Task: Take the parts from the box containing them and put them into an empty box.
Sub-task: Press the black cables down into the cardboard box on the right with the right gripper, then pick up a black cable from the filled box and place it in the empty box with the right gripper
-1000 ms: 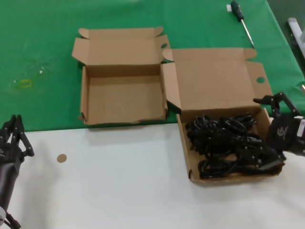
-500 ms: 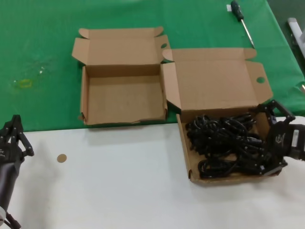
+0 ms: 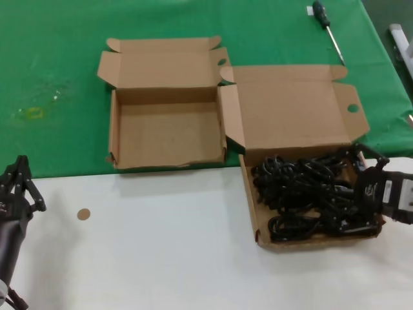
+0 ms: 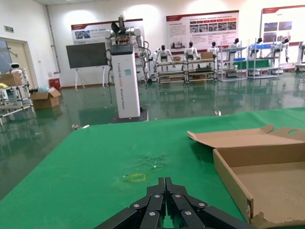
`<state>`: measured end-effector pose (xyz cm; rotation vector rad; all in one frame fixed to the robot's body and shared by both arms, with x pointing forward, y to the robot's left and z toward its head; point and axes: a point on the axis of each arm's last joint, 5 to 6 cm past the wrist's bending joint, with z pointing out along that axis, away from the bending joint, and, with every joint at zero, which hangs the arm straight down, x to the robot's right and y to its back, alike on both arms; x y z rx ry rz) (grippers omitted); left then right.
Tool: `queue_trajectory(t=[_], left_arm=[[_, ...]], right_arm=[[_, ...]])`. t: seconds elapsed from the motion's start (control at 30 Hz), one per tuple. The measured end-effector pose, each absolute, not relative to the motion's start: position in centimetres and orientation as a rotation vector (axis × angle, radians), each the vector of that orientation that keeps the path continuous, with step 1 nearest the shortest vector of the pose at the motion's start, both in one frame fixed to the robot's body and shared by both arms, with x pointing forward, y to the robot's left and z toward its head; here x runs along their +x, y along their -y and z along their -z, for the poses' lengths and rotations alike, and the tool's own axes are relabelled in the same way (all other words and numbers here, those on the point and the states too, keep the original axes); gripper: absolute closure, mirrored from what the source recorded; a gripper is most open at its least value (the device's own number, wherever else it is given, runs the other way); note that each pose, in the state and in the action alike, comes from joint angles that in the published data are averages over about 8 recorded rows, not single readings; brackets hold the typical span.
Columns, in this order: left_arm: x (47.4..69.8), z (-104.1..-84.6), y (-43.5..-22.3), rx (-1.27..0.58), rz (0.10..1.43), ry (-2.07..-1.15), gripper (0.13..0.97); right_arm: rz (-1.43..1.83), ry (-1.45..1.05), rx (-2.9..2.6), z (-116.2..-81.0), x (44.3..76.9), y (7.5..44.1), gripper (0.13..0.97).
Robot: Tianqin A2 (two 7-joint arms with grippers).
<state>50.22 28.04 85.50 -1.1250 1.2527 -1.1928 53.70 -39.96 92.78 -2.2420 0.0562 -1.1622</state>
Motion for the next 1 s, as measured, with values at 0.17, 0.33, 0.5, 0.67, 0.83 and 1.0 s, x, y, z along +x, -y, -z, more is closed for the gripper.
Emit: queue_trajectory(t=[0.17, 0.33, 0.5, 0.67, 0.83, 1.0], left_arm=[[50.22, -85.50, -28.04, -1.125, 1.193, -1.253, 0.945], [50.22, -85.50, -28.04, -1.125, 1.193, -1.253, 0.945], [50.22, -85.50, -28.04, -1.125, 1.193, -1.253, 0.945], [50.22, -85.50, -28.04, -1.125, 1.193, -1.252, 0.945], [50.22, -85.50, -28.04, -1.125, 1.193, -1.253, 0.945], [50.22, -85.50, -28.04, -1.125, 1.193, -1.253, 0.945]], right_arm=[[1.166, -0.060, -2.244, -92.58, 53.79, 39.75, 0.301], [1.169, -0.062, -2.248, -92.48, 53.95, 39.64, 0.415], [1.170, -0.057, -2.257, -92.52, 54.11, 39.66, 0.516], [1.170, -0.045, -2.272, -92.52, 54.29, 39.88, 0.655], [1.172, -0.035, -2.281, -92.52, 54.47, 40.13, 0.683], [1.171, -0.027, -2.282, -92.84, 54.53, 40.31, 0.781]])
